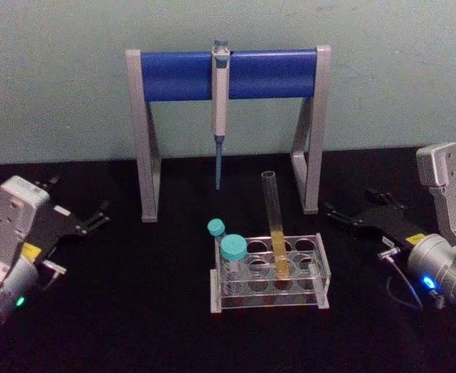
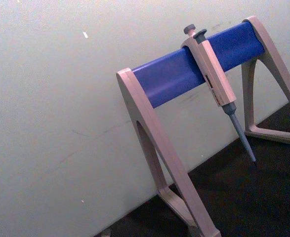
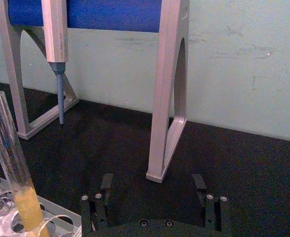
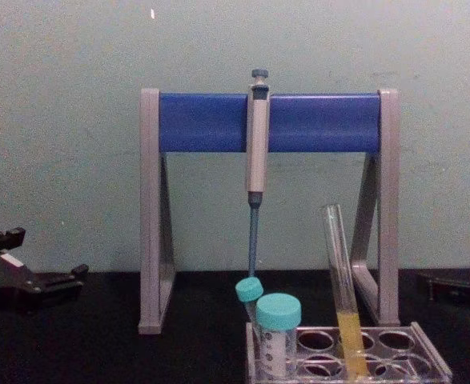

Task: Pick up the test tube from the test tube rack, shake it, then place it back into the test tube rack.

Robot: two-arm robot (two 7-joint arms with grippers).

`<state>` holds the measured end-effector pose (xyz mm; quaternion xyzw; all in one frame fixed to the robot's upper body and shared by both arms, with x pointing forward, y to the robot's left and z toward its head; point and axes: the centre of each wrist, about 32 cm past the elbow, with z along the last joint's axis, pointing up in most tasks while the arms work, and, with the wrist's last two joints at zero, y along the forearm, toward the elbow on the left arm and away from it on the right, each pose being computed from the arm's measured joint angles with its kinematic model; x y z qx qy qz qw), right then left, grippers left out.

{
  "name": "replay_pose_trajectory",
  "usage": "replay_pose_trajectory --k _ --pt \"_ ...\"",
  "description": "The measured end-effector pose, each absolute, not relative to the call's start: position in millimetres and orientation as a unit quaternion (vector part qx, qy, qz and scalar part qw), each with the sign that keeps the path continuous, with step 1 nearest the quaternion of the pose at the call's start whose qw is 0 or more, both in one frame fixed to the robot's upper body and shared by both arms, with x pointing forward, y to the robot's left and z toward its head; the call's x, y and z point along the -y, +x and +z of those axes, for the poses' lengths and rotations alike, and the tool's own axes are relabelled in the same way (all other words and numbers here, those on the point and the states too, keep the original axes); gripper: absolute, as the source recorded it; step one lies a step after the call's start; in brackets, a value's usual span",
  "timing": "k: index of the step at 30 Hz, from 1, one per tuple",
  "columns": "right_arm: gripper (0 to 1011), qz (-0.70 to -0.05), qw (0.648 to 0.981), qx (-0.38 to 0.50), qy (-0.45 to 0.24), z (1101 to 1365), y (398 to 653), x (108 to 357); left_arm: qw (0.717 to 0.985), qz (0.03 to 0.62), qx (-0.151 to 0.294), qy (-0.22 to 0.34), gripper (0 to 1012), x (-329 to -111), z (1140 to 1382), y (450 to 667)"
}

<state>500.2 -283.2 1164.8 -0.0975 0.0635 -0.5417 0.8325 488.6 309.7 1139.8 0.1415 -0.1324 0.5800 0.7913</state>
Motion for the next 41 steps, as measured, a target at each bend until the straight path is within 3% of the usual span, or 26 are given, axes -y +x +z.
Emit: replay_pose_trajectory --k 41 --pt "1000 -0.542 0.832 -0.064 -0.098 1164.8 500.2 283.2 0.791 0.580 0.132 0.141 1001 -309.7 1139.8 488.6"
